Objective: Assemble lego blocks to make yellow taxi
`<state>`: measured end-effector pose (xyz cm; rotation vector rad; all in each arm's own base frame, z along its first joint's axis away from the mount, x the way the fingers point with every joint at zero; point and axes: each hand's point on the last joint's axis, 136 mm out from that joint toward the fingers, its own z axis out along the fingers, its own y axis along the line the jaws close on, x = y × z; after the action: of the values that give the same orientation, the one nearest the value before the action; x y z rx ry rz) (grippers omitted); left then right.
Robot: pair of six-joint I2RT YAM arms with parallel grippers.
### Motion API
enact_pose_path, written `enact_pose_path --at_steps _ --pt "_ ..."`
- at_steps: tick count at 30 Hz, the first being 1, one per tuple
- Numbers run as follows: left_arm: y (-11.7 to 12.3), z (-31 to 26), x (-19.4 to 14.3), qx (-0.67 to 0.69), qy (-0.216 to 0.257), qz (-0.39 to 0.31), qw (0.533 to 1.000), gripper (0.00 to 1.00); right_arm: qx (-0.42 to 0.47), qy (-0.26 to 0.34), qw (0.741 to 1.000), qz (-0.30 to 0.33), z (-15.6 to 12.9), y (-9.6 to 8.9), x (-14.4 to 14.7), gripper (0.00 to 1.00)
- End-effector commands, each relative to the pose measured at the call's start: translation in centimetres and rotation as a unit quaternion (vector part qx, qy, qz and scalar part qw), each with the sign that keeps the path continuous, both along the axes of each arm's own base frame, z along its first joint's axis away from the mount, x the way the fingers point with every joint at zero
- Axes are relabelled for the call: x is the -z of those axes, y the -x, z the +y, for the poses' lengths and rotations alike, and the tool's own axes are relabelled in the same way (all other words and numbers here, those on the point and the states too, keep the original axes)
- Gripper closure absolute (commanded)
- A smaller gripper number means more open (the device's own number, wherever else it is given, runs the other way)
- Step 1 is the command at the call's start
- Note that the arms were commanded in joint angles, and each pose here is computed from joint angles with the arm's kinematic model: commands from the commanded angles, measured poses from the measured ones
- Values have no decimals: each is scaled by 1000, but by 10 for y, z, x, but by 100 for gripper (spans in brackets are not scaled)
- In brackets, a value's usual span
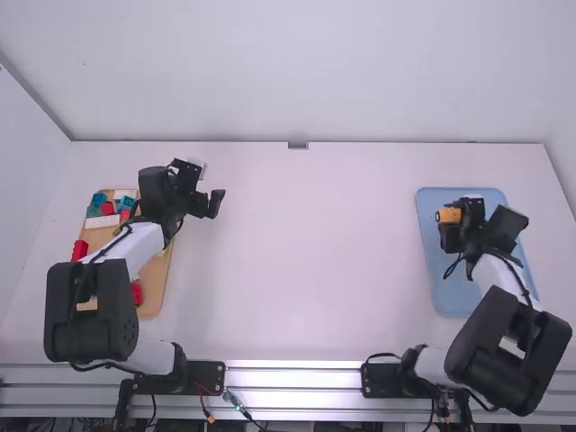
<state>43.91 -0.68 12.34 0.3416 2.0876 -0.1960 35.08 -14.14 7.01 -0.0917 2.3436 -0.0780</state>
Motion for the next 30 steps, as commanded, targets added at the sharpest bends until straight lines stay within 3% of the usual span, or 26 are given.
enact_pose_path --at_steps 1,6,11,12,16,17,23,30 --pt "-1 -3 -2 -27 56 8 998 1 39 -33 999 17 -15 7 21 75" --pt "-2 -3 -4 -76 135 32 987 1 68 -50 996 34 -32 14 44 71" --pt "1 -3 1 -79 135 44 987 1 81 -48 994 57 -36 18 62 64" --pt "2 -3 3 -79 133 49 987 1 88 -44 993 69 -38 22 68 51" --pt "5 -2 8 -77 123 58 988 1 92 -43 992 77 -39 25 68 21" --pt "7 3 12 -92 111 63 988 1 95 -46 991 77 -38 26 67 0" --pt "15 9 18 -141 58 82 985 1 123 -62 988 68 -36 30 47 1" --pt "32 -23 -22 -81 4 44 996 1 77 -47 995 47 3 29 -1 1"
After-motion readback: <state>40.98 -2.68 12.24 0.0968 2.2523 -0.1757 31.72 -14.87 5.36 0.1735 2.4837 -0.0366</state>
